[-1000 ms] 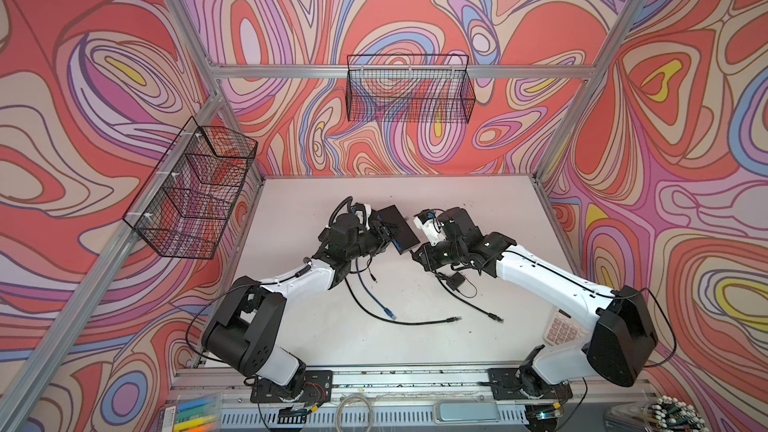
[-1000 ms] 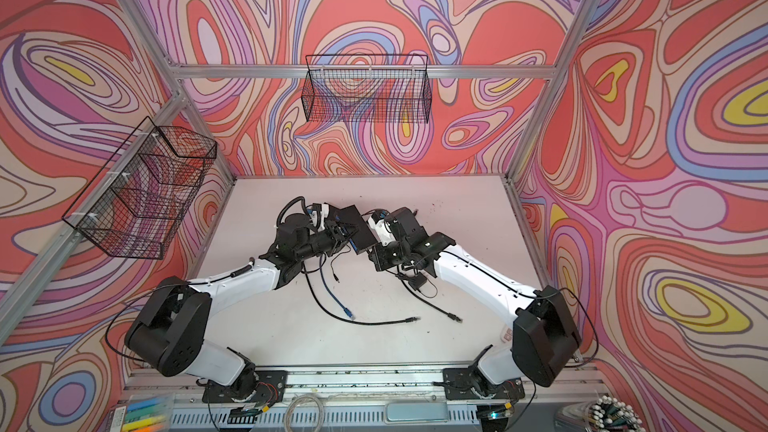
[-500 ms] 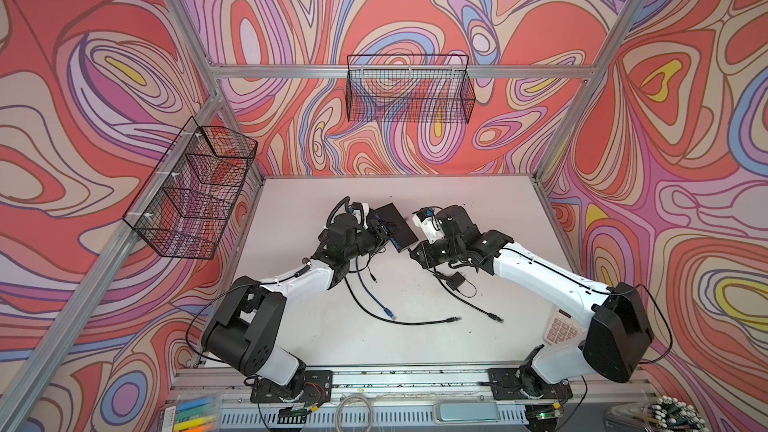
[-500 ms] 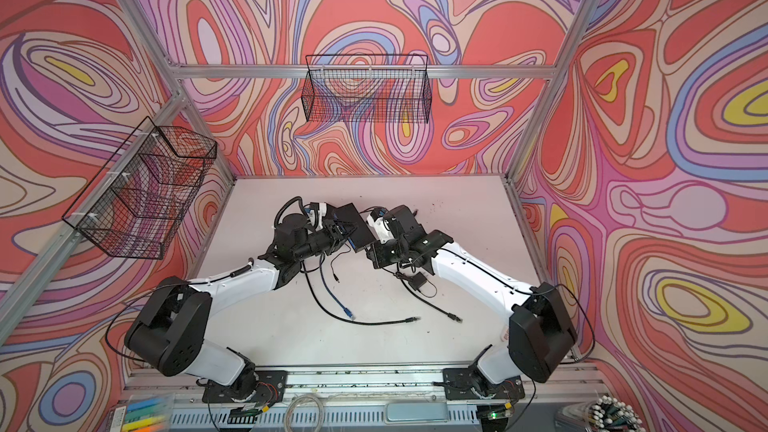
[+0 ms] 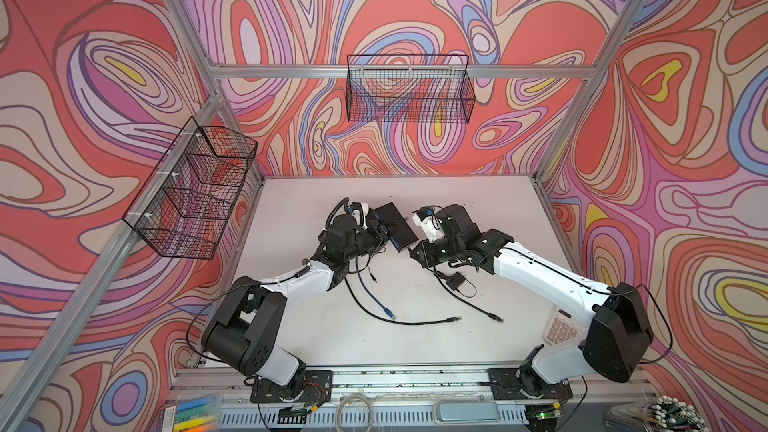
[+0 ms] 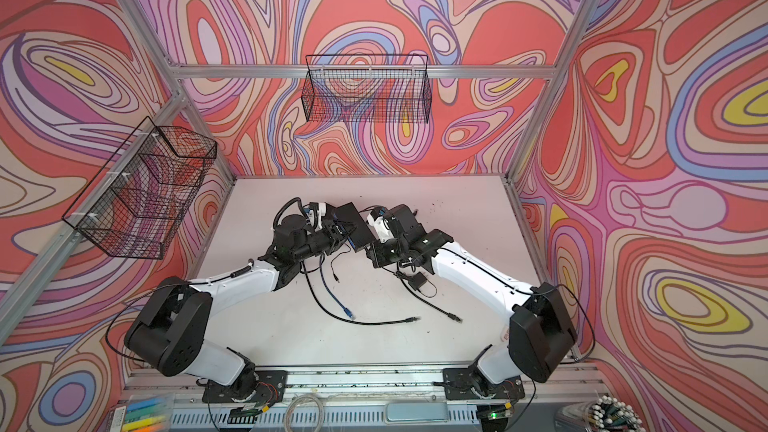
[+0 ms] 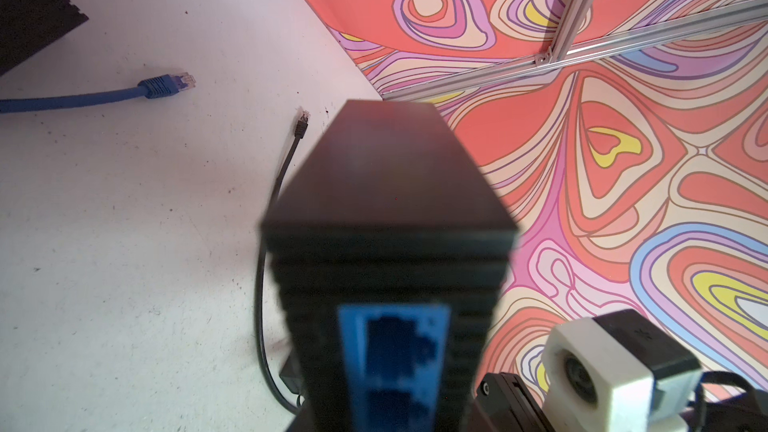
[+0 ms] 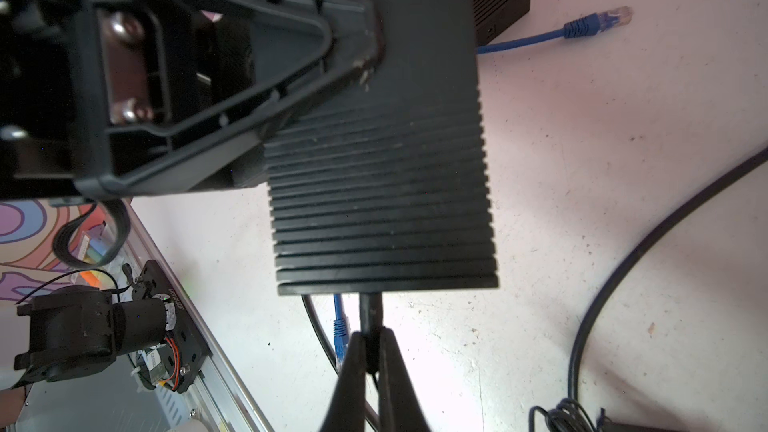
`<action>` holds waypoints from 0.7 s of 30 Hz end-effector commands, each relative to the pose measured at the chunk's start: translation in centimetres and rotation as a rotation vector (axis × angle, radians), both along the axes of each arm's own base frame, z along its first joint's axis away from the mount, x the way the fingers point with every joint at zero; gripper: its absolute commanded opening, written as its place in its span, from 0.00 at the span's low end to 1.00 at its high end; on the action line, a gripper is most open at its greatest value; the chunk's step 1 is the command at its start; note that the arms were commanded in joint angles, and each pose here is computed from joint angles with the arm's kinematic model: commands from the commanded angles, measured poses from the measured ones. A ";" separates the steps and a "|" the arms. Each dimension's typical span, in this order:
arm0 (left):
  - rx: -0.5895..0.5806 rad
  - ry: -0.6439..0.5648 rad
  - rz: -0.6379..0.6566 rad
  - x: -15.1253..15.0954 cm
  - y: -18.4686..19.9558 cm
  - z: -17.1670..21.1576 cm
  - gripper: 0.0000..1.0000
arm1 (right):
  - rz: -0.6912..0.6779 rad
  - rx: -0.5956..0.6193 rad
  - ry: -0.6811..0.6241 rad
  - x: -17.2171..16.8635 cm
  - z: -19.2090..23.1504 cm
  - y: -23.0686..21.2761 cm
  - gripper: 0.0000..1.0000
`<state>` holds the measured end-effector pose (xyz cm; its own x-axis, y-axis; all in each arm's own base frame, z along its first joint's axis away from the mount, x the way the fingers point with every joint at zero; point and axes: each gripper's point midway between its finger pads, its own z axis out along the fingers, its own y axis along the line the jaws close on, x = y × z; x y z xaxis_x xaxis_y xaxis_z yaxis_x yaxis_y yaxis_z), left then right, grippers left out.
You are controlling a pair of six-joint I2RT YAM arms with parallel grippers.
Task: Insert the plug into the switch port
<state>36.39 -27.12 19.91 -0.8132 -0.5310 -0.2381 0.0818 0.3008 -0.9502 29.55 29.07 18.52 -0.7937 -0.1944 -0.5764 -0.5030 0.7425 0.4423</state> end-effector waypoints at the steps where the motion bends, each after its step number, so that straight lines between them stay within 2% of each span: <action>1: 0.016 0.048 -0.209 -4.4 -2.9 -1.6 0.11 | -0.015 0.194 -0.258 3.9 7.8 2.7 0.00; 14: 0.019 0.059 -0.261 -5.7 -4.0 -2.6 0.11 | -0.021 0.284 -0.328 4.9 10.6 3.6 0.00; 21: 0.027 0.066 -0.275 -6.4 -3.9 -3.1 0.10 | -0.061 0.308 -0.373 5.5 12.0 2.5 0.00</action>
